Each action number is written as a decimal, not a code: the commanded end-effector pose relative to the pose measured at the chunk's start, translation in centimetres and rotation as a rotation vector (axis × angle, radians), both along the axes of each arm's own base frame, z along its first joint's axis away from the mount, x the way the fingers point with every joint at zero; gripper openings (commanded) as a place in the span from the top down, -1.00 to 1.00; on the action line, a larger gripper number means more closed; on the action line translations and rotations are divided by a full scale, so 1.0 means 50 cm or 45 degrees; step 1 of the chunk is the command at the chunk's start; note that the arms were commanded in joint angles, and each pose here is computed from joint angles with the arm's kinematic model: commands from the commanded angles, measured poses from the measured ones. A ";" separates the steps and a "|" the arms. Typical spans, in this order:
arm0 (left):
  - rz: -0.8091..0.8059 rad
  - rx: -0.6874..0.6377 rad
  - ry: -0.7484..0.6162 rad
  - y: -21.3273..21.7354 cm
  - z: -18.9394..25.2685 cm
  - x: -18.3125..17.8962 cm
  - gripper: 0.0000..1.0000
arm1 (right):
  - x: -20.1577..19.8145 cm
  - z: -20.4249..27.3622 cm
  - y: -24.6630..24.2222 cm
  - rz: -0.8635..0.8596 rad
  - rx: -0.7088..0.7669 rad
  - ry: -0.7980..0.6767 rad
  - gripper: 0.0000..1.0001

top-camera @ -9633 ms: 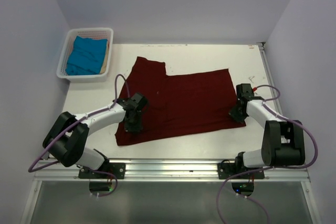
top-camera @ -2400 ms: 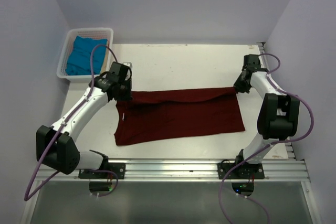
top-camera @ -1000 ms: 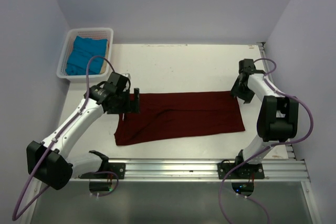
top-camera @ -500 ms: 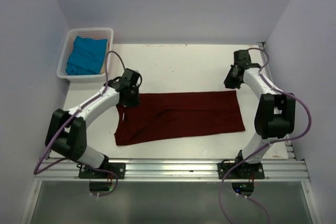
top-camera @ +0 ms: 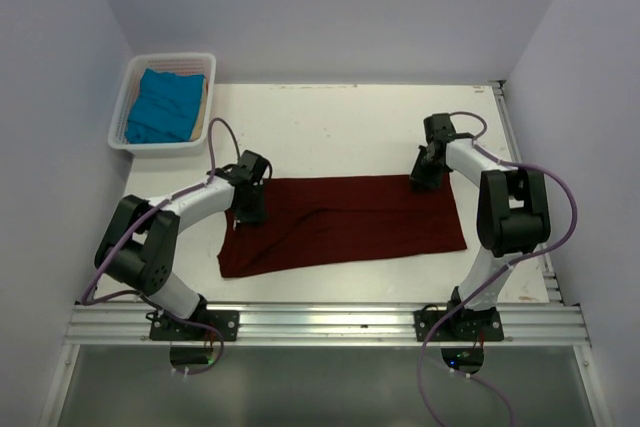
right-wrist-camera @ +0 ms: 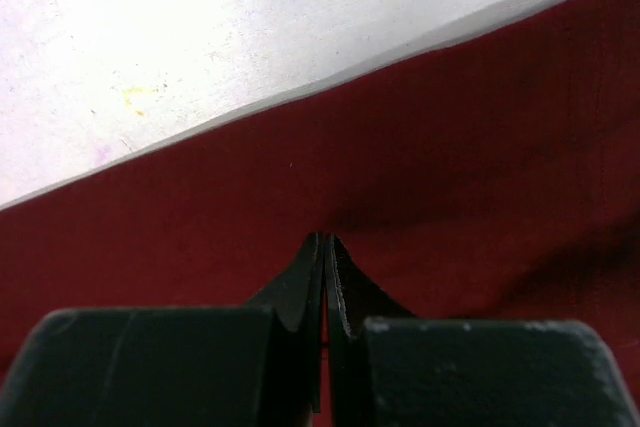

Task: Fold and stack the t-shirts
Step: Fold the tshirt

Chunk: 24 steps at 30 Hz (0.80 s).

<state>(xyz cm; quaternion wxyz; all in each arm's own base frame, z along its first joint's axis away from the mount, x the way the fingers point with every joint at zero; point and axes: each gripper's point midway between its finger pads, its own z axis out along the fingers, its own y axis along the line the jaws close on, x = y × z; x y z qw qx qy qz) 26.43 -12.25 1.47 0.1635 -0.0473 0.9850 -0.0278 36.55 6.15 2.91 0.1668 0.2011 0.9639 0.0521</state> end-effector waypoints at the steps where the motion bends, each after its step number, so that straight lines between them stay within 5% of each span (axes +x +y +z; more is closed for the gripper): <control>1: 0.035 -0.015 -0.023 -0.007 -0.025 0.012 1.00 | 0.008 -0.010 0.010 0.000 0.016 -0.008 1.00; 13: 0.083 0.056 -0.042 -0.018 -0.086 0.097 1.00 | -0.022 -0.089 -0.014 -0.010 -0.082 0.090 1.00; 24: 0.163 0.019 -0.137 -0.033 -0.071 0.371 1.00 | -0.044 -0.078 -0.041 -0.013 -0.175 0.110 1.00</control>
